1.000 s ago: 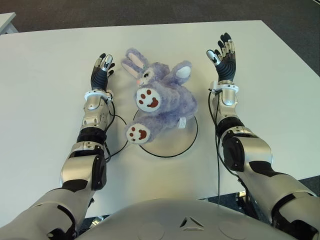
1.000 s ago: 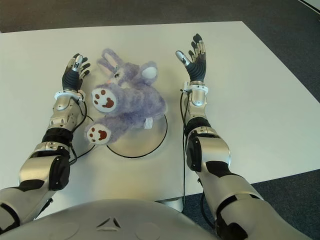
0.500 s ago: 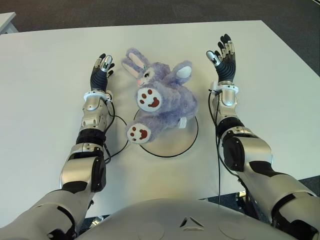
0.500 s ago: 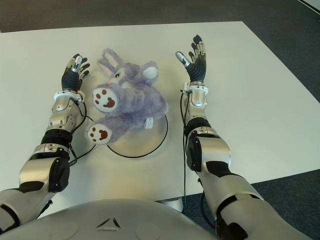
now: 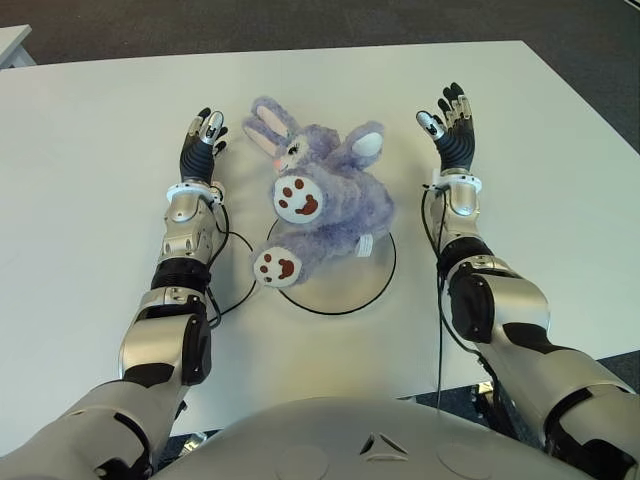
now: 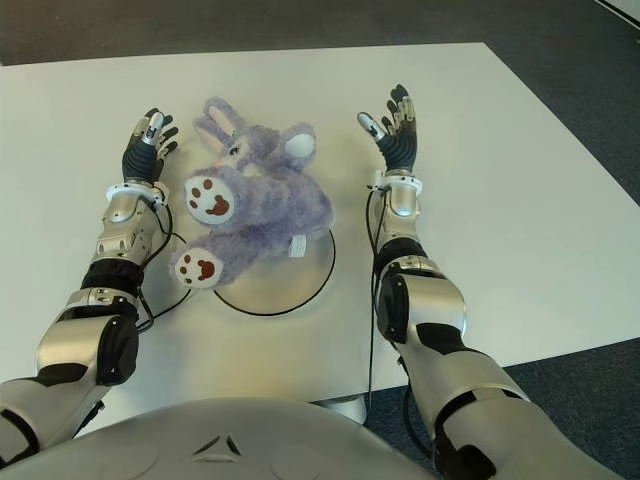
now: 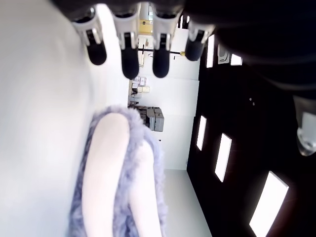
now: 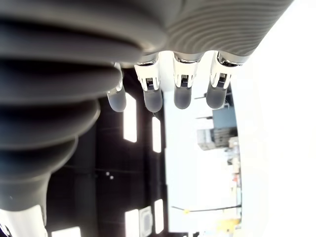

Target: Put the doll into the plate.

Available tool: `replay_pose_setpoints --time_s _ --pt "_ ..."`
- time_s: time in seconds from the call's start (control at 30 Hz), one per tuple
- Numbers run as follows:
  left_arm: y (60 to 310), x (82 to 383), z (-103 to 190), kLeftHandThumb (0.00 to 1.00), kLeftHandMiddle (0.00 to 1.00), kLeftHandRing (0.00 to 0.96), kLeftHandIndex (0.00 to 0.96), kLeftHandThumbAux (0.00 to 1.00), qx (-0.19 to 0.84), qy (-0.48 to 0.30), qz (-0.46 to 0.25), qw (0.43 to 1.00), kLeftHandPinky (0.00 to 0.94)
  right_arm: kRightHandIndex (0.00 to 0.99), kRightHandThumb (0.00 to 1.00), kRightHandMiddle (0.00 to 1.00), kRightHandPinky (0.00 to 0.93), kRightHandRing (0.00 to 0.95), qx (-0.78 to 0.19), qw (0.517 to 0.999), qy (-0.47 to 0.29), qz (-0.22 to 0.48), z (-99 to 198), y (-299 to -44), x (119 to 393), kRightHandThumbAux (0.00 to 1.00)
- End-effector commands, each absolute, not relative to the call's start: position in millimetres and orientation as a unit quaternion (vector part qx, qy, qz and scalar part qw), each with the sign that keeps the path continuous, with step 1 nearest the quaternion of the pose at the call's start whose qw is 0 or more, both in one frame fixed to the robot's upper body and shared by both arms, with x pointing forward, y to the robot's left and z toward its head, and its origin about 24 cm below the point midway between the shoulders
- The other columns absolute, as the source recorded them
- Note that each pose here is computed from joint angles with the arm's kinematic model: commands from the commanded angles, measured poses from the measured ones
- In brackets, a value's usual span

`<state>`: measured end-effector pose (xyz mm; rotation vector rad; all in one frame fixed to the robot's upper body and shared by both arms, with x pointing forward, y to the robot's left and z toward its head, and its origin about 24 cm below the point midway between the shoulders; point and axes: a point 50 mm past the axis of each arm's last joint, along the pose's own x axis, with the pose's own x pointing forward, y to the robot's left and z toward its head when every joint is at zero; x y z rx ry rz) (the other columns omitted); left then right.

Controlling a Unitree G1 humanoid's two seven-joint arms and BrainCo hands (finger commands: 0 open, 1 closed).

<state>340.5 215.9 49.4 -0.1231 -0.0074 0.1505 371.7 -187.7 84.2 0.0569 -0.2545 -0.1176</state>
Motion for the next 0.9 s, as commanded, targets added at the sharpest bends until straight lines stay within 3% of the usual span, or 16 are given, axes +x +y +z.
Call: replay_pose_setpoints --time_s 0.03,0.6,0.9 --pt "219 332 35 0.000 0.136 0.128 0.000 0.404 -0.061 0.026 0.074 0.995 0.068 0.005 0.000 0.014 0.028 0.007 0.050 0.994 -0.077 -0.066 68 -188 369 0.700" --pt "216 330 36 0.000 0.117 0.111 0.000 0.400 -0.060 0.018 0.071 0.996 0.077 0.000 0.006 0.003 0.000 0.000 0.020 0.998 0.040 -0.048 37 -187 364 0.686" --pt "214 330 36 0.000 0.124 0.118 0.000 0.400 -0.061 0.016 0.070 0.996 0.073 0.000 0.041 0.000 0.000 0.000 0.010 0.996 0.070 -0.045 30 -181 363 0.762"
